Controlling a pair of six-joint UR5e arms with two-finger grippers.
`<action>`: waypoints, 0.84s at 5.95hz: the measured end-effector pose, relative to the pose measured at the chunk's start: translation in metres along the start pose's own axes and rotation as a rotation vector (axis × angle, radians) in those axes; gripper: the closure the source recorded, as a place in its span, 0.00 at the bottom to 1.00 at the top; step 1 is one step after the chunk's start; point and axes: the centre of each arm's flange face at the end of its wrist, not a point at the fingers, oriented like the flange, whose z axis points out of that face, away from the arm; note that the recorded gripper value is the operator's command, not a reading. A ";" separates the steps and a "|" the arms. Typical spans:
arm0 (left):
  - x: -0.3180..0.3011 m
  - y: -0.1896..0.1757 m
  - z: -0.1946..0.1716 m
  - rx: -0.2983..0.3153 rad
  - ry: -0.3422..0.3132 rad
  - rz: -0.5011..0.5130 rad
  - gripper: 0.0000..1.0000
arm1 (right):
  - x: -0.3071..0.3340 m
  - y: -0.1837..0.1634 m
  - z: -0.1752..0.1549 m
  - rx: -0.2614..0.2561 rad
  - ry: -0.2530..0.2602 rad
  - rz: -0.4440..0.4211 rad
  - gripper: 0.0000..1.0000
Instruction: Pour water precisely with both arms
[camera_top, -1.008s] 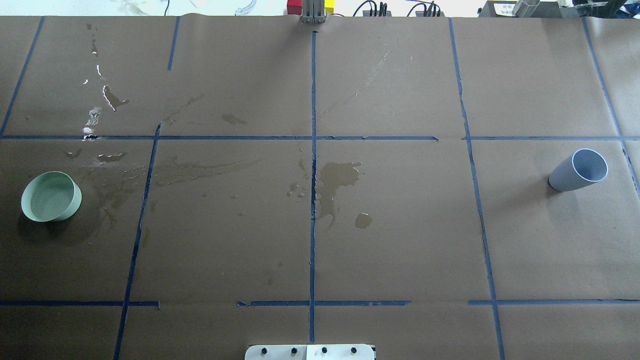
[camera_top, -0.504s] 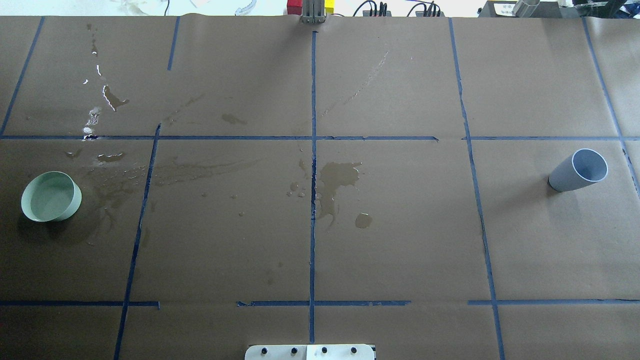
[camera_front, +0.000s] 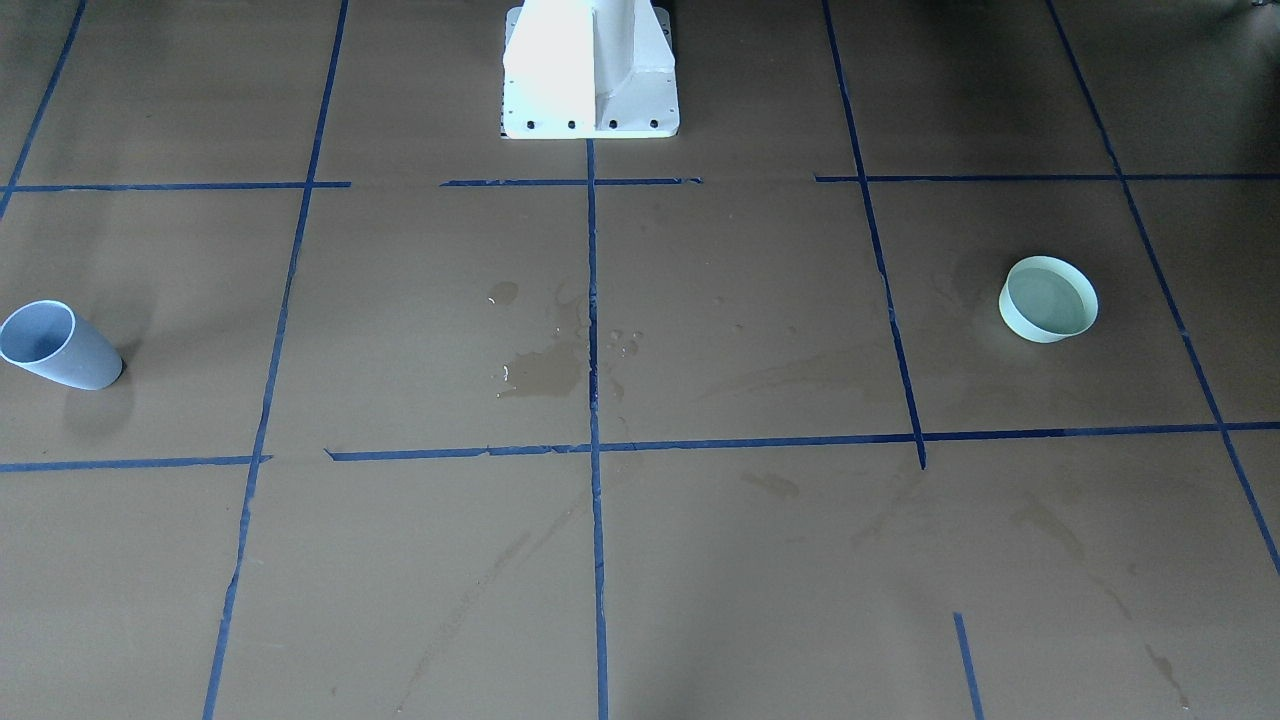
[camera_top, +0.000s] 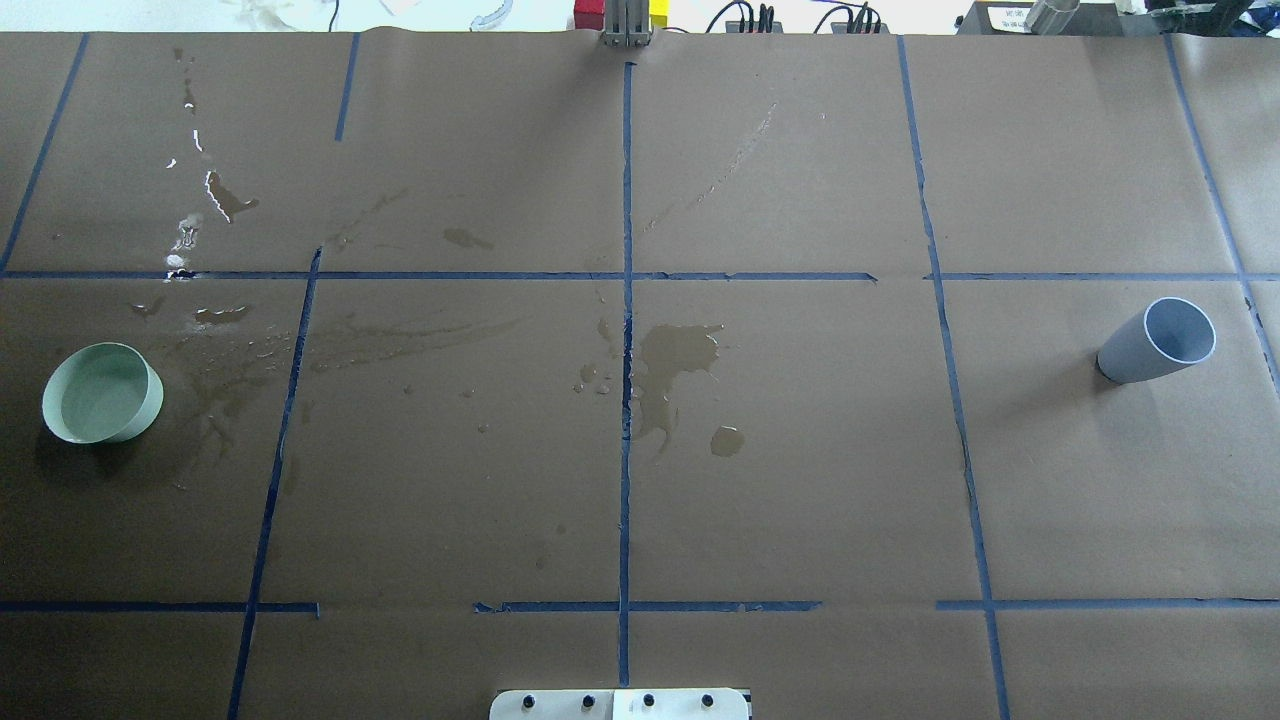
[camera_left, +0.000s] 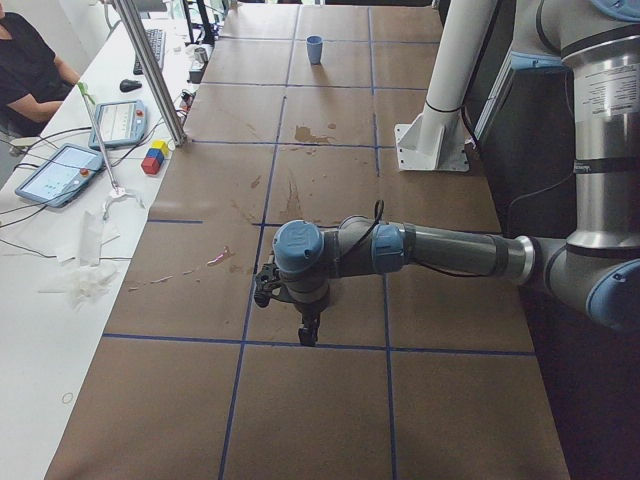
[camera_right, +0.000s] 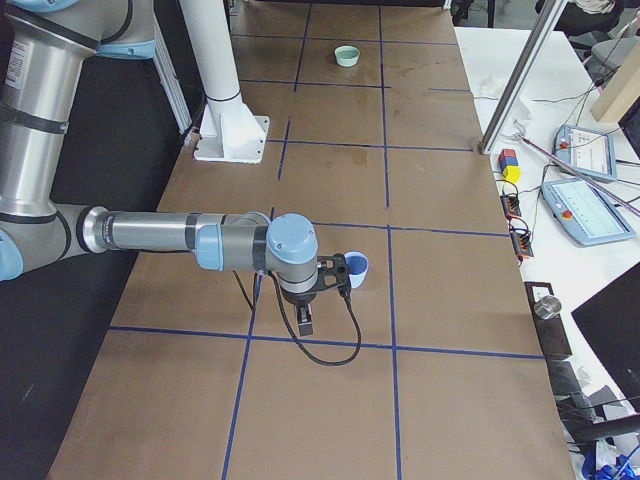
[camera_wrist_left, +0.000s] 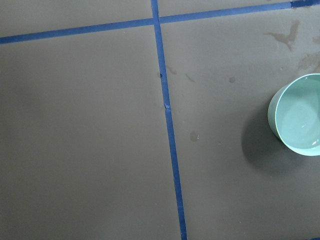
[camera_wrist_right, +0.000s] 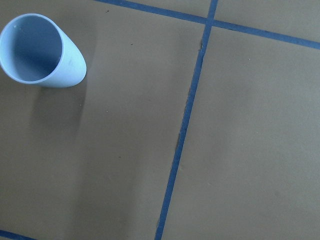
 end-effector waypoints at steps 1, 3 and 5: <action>-0.002 -0.001 0.002 0.012 -0.004 0.014 0.00 | -0.001 -0.001 0.001 -0.004 -0.002 -0.003 0.00; -0.005 0.000 0.002 0.011 -0.032 0.023 0.00 | -0.004 -0.004 0.003 -0.012 -0.003 -0.007 0.00; -0.015 0.003 0.009 -0.017 -0.056 -0.002 0.00 | -0.005 -0.004 0.004 -0.019 -0.004 -0.004 0.00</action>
